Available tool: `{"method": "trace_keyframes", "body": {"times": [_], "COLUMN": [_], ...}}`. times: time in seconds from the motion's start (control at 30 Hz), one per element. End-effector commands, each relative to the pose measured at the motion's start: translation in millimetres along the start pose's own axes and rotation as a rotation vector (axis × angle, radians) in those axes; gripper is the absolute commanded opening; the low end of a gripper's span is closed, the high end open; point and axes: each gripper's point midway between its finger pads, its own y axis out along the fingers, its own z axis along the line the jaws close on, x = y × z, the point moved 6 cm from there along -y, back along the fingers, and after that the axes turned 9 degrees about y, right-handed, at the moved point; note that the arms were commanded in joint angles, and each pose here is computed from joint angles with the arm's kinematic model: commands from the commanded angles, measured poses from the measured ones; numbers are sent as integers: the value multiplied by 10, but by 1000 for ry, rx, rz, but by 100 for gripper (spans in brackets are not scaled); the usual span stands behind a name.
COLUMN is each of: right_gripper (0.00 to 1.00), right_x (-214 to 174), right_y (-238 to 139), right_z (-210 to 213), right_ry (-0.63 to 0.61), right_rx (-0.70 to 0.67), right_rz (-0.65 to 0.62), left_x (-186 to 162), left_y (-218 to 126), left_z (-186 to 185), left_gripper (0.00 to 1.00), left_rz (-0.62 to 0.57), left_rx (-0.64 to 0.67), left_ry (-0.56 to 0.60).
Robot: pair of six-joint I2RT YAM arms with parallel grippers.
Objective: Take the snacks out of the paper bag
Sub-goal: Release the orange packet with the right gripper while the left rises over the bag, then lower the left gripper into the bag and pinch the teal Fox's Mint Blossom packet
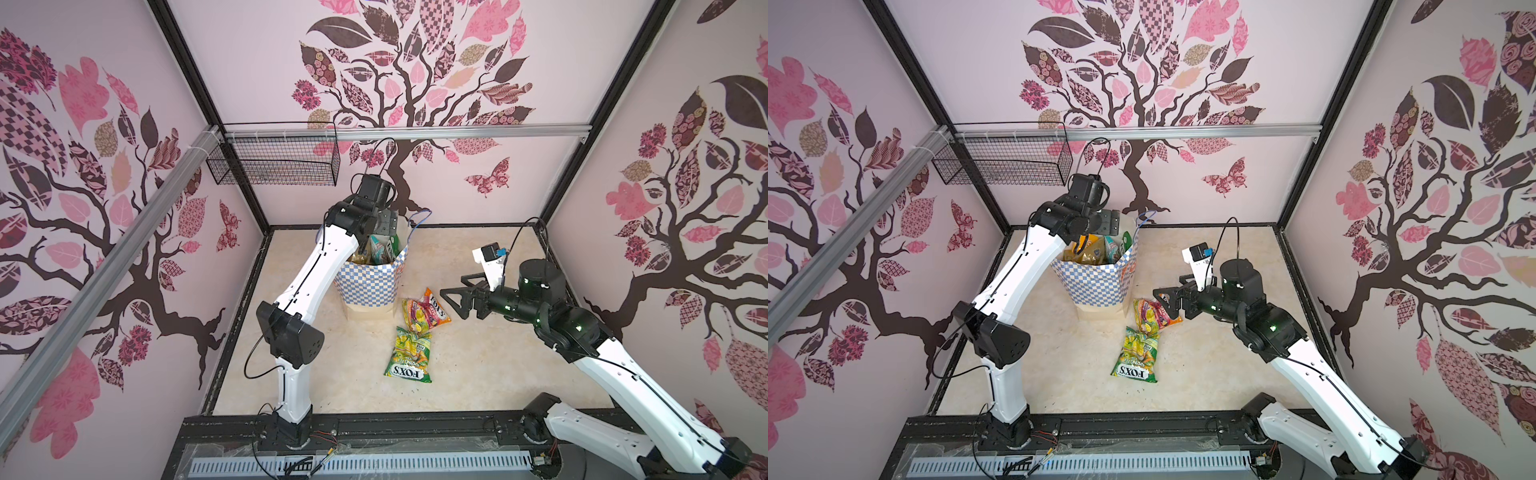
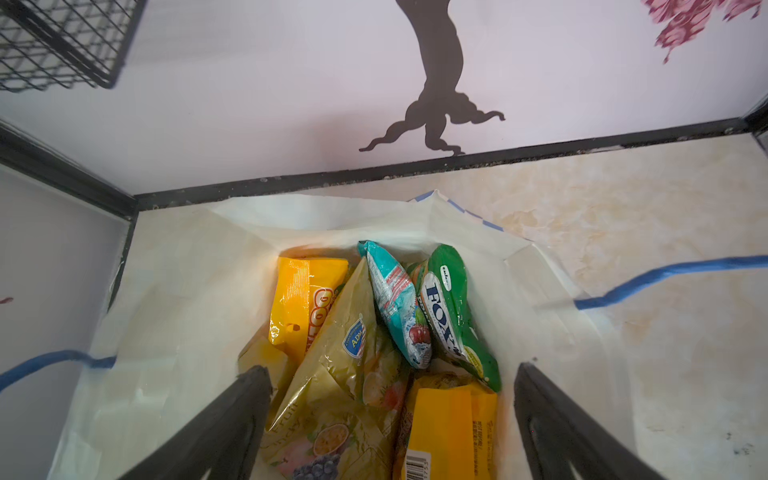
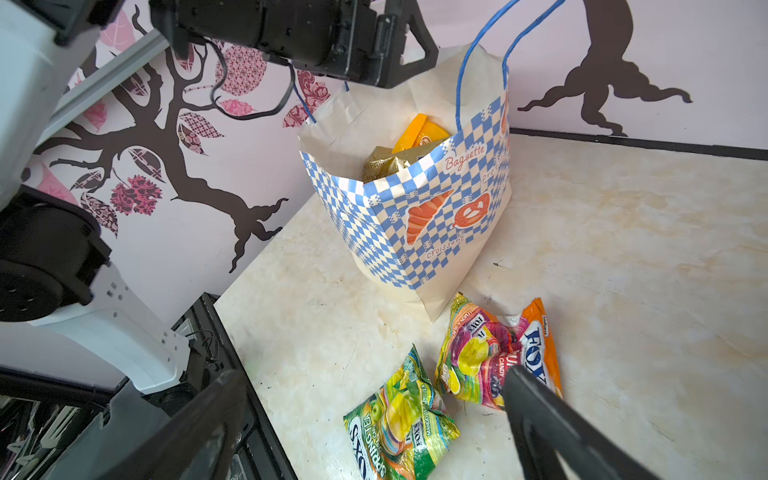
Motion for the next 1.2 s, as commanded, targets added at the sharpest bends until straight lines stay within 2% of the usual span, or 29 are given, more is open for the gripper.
{"method": "trace_keyframes", "body": {"times": [0.0, 0.3, 0.63, 0.97, 1.17], "right_gripper": [100, 99, 100, 99, 100], "right_x": [103, 59, 25, -22, -26], "right_y": [-141, -120, -80, -64, -73], "right_z": [138, 105, 68, 29, 29], "right_ry": [-26, -12, 9, 16, 18], "right_rx": [39, 32, 25, 8, 6], "right_rz": [-24, -21, -10, 6, 7], "left_x": [-94, -394, -698, -1174, -1409], "left_y": [76, 525, 883, 1342, 1555], "left_z": [73, 24, -76, -286, -322], "left_gripper": [93, 93, 95, 97, 97], "left_rz": [77, 235, 358, 523, 576], "left_rx": [6, -45, -92, -165, -152], "left_ry": [27, 41, 62, 83, 93]}}
